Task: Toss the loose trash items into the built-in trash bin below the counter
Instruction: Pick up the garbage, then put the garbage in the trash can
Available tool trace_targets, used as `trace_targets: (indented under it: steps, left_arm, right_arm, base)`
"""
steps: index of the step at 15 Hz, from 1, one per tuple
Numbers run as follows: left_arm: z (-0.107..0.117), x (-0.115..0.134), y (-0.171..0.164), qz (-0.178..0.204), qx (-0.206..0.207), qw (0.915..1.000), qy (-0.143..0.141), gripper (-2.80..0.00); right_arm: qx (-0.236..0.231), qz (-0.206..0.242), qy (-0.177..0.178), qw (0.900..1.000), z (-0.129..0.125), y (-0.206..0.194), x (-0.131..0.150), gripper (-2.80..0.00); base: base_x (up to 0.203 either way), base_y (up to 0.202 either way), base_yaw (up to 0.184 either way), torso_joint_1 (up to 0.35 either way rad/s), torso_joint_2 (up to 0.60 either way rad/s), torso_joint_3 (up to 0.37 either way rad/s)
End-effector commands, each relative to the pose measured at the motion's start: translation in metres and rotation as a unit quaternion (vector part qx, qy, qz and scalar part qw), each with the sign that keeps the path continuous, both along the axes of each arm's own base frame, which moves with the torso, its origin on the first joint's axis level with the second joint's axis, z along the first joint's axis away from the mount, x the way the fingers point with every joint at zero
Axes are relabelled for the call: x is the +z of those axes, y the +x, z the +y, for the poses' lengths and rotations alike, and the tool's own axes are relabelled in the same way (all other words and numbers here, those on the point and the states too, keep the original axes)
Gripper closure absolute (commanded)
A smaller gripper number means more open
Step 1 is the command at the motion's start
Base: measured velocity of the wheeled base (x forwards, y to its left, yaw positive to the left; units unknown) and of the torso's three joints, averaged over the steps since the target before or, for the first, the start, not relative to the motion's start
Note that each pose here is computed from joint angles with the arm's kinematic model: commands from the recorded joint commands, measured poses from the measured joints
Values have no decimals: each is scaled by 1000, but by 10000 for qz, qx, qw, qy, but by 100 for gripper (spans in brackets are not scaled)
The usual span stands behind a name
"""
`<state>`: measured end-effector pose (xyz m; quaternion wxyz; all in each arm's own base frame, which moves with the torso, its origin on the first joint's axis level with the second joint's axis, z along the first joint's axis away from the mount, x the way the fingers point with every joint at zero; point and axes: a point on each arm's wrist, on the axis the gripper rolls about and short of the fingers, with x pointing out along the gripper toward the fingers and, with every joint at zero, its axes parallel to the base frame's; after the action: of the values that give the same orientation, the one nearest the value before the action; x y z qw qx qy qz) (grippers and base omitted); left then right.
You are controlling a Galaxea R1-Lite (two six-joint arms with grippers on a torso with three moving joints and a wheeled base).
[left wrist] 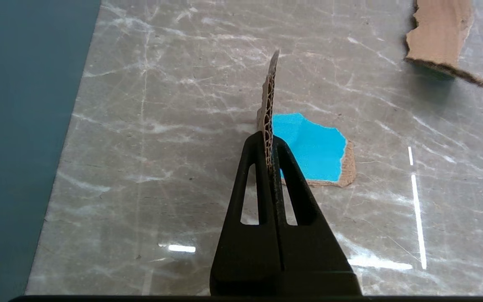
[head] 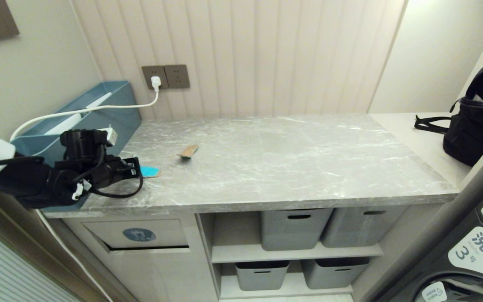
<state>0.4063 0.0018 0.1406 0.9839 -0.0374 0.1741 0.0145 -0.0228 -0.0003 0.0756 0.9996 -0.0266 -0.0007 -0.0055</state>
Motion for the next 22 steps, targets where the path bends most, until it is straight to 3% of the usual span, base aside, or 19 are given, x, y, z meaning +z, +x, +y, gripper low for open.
trace_targets:
  steps: [1,4,7,11,16,20,22]
  left_arm:
    - [0,16,-6,-202,2,9998,-7,0]
    - [-1,45,-46,-395,-27,9992,-7,0]
    - [-1,63,-114,-508,-19,9987,11,0]
    - [-1,84,-210,-1097,-11,9940,29,0]
    - [-2,40,-346,-1892,-126,9819,20,0]
    - [-3,-12,-410,-2221,-369,9742,119,0]
    - [-4,-37,-429,-2131,-552,9752,242,0]
  right_arm:
    - [1,1,-2,10000,0,0,0,0]
    - [1,7,-2,10000,0,0,0,0]
    - [1,4,-2,10000,0,0,0,0]
    - [1,1,-2,10000,0,0,0,0]
    - [1,8,-2,10000,0,0,0,0]
    - [1,4,-2,10000,0,0,0,0]
    - [1,9,-3,10000,0,0,0,0]
  base:
    - [0,0,0,0,0,0]
    - [0,0,0,0,0,0]
    - [0,0,0,0,0,0]
    - [0,0,0,0,0,0]
    - [0,0,0,0,0,0]
    - [0,0,0,0,0,0]
    - [0,0,0,0,0,0]
